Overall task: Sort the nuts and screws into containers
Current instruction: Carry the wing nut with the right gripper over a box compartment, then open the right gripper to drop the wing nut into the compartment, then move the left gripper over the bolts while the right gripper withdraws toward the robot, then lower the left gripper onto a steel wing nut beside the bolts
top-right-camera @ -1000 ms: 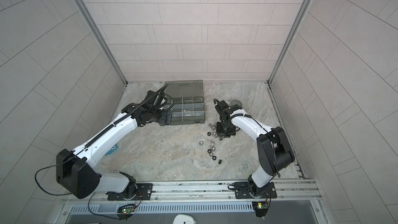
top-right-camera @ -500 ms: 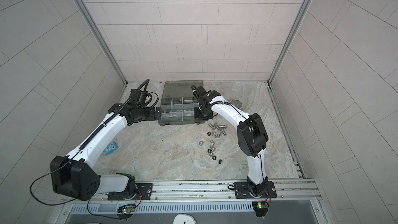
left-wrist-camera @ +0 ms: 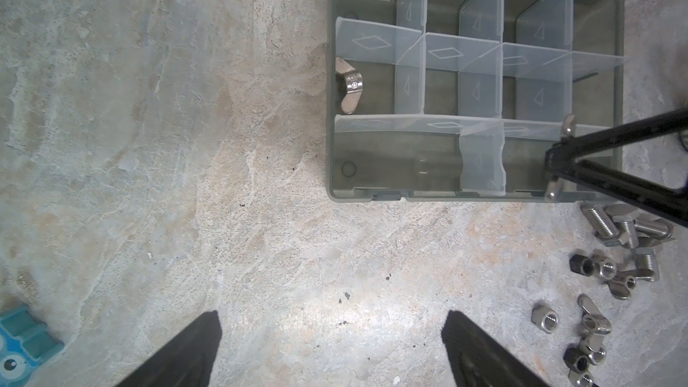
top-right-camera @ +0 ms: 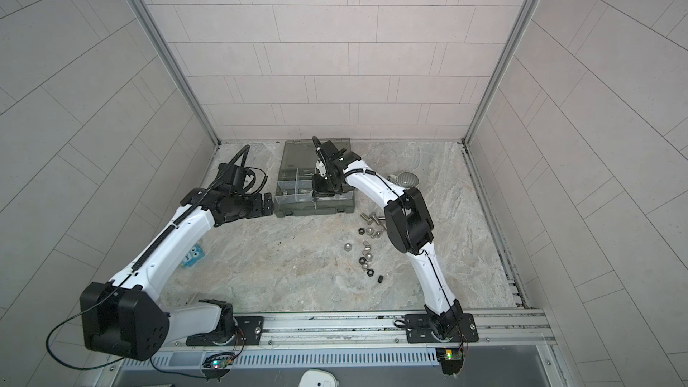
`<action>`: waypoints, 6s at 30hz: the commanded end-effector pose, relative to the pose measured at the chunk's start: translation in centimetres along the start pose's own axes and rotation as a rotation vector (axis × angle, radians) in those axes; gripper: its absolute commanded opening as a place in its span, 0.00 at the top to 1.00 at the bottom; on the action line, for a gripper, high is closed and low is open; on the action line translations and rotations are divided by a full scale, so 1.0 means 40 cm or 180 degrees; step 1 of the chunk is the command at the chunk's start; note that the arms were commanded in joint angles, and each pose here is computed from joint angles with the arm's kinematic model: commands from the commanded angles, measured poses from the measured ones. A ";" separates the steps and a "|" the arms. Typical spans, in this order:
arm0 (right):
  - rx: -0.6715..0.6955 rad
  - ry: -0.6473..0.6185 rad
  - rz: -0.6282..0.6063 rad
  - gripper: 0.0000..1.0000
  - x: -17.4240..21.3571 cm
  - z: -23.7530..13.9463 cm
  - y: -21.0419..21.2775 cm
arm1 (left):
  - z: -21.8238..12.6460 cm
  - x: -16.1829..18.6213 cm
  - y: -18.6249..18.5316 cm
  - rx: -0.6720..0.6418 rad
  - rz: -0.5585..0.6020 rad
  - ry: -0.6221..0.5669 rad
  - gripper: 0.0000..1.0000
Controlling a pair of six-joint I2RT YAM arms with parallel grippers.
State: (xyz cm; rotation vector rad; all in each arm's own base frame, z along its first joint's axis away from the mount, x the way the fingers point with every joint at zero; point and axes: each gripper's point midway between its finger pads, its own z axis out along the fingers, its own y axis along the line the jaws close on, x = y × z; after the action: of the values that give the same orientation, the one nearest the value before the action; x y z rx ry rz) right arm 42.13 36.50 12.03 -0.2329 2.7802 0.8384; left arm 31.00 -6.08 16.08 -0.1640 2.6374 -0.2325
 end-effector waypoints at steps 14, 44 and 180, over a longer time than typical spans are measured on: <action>-0.1243 -0.0415 -0.0340 0.89 -0.133 0.117 0.227 | -0.017 0.021 0.027 -0.0037 -0.0120 -0.0012 0.00; -0.1011 -0.0716 -0.0625 0.55 -0.198 0.071 0.202 | -0.001 0.010 0.050 0.0110 -0.0267 0.0119 0.00; 0.2116 -0.0433 0.1406 0.01 0.713 -0.713 -0.568 | 0.441 0.324 -0.770 0.0790 0.2830 0.1123 0.58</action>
State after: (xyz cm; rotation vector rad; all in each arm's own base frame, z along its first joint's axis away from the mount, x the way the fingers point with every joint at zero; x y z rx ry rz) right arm 15.12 -0.18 15.94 0.5127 2.8191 -0.0076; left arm 30.24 -44.04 2.99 1.2331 2.5719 -0.3516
